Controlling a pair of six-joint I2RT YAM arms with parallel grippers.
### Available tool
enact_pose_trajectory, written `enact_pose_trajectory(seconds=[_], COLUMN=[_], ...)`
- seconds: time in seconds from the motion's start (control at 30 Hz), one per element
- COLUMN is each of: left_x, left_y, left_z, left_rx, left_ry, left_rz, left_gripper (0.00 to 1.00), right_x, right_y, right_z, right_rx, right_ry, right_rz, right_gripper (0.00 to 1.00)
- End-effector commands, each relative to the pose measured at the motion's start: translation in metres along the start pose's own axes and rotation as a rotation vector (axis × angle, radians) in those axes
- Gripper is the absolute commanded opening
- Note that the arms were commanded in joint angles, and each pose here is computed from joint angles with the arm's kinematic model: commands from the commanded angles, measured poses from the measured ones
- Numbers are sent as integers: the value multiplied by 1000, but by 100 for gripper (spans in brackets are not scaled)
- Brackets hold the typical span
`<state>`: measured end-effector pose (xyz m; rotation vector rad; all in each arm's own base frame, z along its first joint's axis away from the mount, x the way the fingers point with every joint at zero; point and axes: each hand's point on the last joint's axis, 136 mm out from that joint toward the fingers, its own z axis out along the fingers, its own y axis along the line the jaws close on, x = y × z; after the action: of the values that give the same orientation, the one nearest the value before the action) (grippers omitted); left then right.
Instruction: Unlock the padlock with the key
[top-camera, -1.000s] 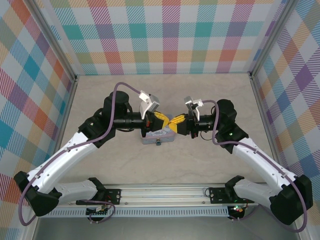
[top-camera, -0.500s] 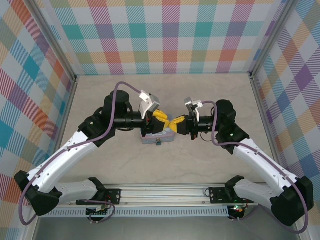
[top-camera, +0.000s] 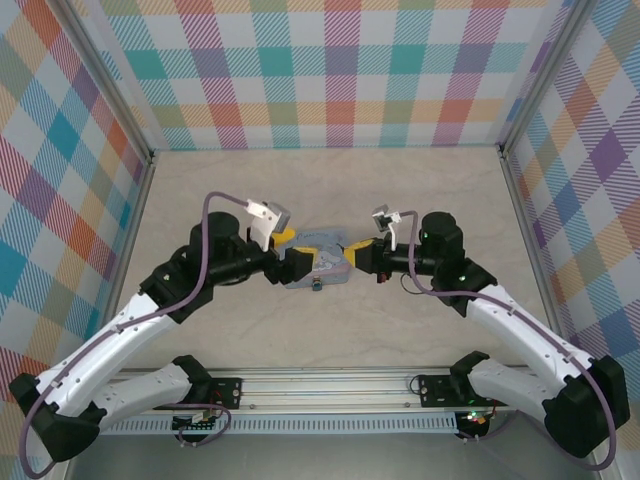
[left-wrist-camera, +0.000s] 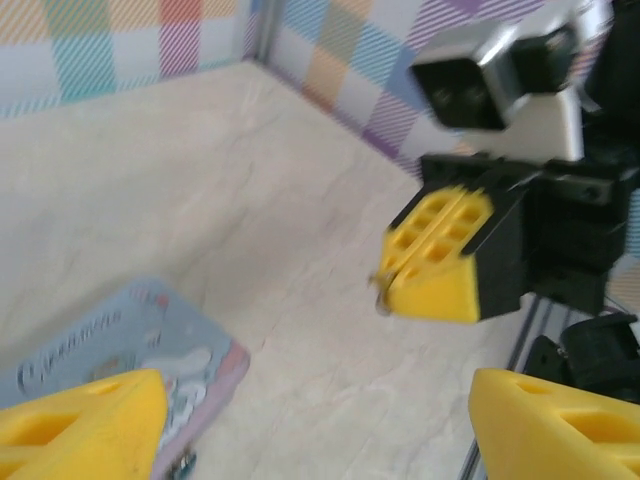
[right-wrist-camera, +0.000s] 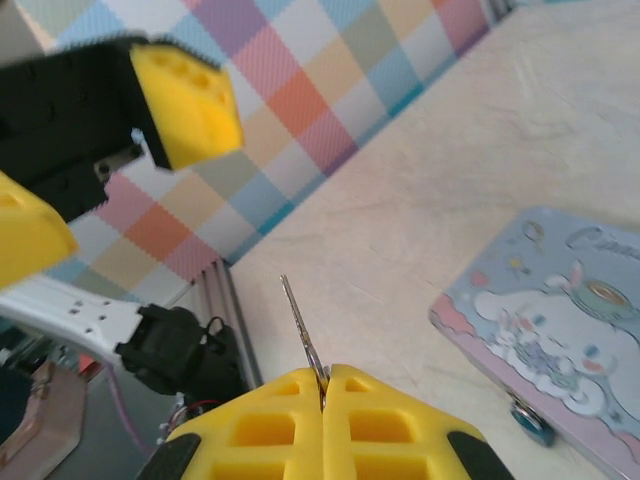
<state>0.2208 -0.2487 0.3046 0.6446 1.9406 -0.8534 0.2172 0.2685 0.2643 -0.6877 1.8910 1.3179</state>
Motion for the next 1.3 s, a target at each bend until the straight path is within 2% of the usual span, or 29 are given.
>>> enact_pose_trajectory(seconds=[0.0,0.2,0.4,0.6,0.87,1.07,1.27], left_x=[30,100,134,155,150,139,123], left_y=[26,53,69,76,98,131,149], left_z=[11,30,50,79,99,104,109], left_rx=[-82,-160,-234,-246,-255,-283,-262], left_ry=[1,80,167,253,206,154,130], left_rz=[-211,-481,-574,-637,-634,-612,-549], left_gripper=[81,82,87,88,90,90,90], right_x=[13,29,32,28,30,35,40], right_y=[-28,-65,-77,-79,-78,-78,-79], right_z=[4,1,-4,-9,-9,-9,1], right_rx=[118,292,367,403,395,388,343], right_ry=[8,18,25,13,20,27,42], right_rz=[64,132,145,131,128,138,159], right_gripper=[5,5,6,6,6,6,6])
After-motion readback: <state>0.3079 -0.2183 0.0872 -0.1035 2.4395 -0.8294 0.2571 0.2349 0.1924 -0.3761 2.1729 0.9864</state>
